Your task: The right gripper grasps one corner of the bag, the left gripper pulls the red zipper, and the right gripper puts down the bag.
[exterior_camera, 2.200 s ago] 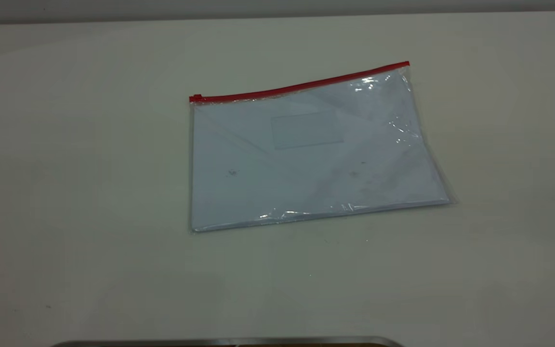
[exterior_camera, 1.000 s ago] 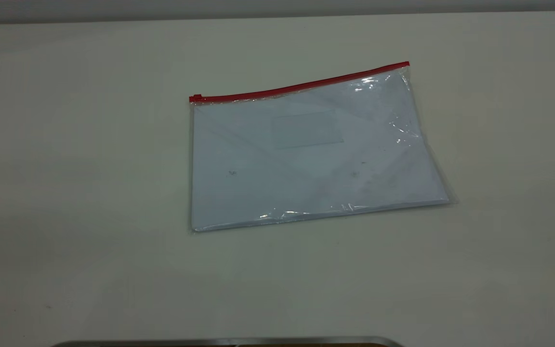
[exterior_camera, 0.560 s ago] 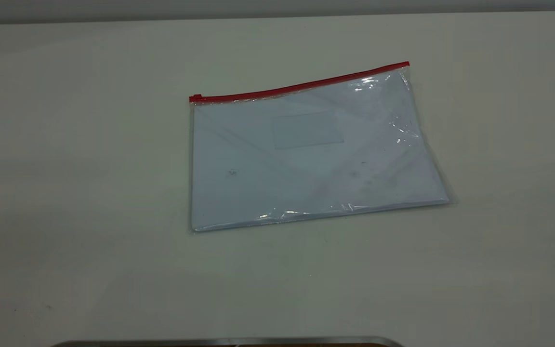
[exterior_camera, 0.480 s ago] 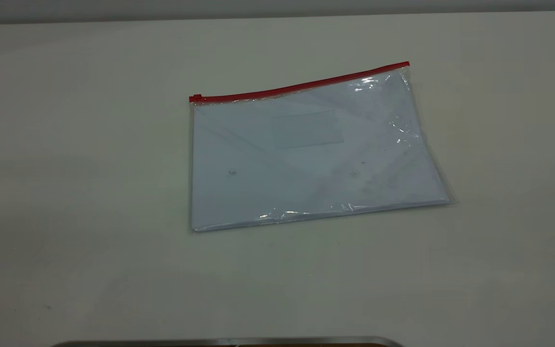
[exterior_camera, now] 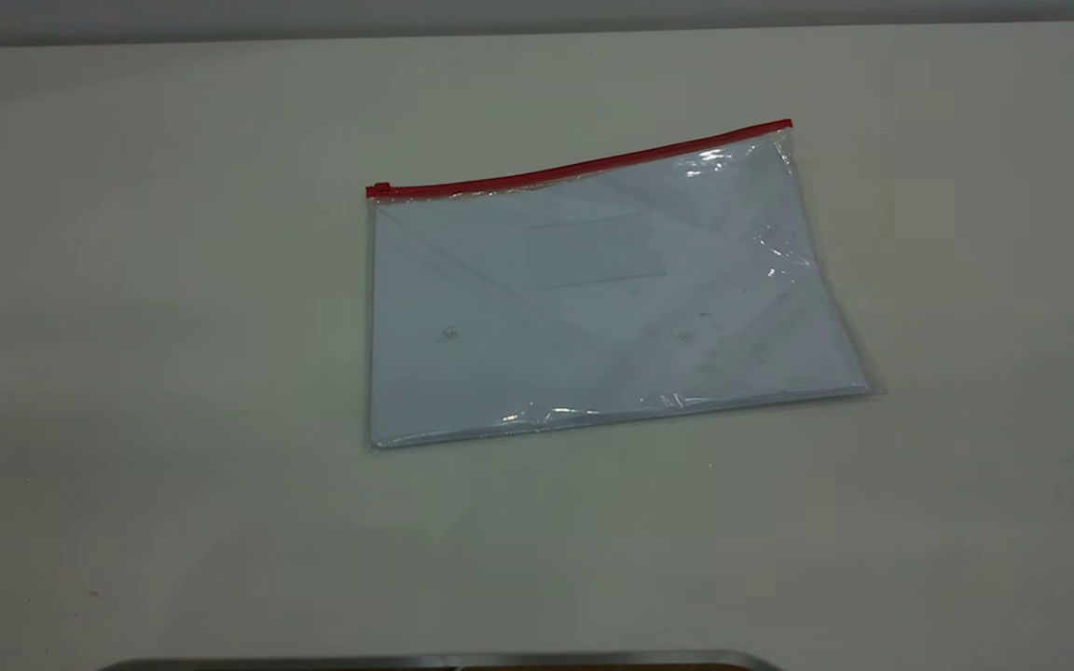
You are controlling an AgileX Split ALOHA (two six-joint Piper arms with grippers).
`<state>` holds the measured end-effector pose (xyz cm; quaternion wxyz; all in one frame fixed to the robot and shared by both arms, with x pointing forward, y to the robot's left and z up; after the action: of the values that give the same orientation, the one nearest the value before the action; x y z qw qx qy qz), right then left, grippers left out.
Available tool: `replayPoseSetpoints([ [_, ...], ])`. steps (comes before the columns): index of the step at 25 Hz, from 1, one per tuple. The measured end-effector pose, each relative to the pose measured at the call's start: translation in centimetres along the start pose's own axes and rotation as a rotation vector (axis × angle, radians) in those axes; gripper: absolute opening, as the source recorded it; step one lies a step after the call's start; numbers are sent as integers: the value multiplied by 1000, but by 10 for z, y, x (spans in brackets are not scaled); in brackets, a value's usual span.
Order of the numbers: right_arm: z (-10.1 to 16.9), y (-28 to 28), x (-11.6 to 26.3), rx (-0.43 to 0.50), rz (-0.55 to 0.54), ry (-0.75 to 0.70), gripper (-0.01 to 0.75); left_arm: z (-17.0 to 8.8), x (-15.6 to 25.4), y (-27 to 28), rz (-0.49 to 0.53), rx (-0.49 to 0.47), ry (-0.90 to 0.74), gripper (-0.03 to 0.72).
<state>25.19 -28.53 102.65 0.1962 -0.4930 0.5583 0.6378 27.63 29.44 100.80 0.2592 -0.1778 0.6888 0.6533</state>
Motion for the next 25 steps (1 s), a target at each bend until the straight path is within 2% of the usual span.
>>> replayPoseSetpoints([
  [5,0,0,0,0,0,0,591,3,6,8,-90,-75,79,581],
  [11,0,0,0,0,0,0,591,0,20,22,-251,-98,91,581],
  [25,0,0,0,0,0,-1,591,0,22,23,-262,-101,95,581],
])
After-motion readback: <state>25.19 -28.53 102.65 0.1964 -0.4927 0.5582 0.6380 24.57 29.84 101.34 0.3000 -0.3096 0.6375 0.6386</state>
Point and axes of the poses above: a point on each arm's last joint axis where the gripper is mounted, y pointing back along that axis away from the gripper, z along the wrist's bending axis when the last joint is at zero, x = y × z, the point moved 3 cm from there along -y, pointing out along that axis toward the gripper, and after that the axes turned 2 degrees about y, right-handed, at the moved point
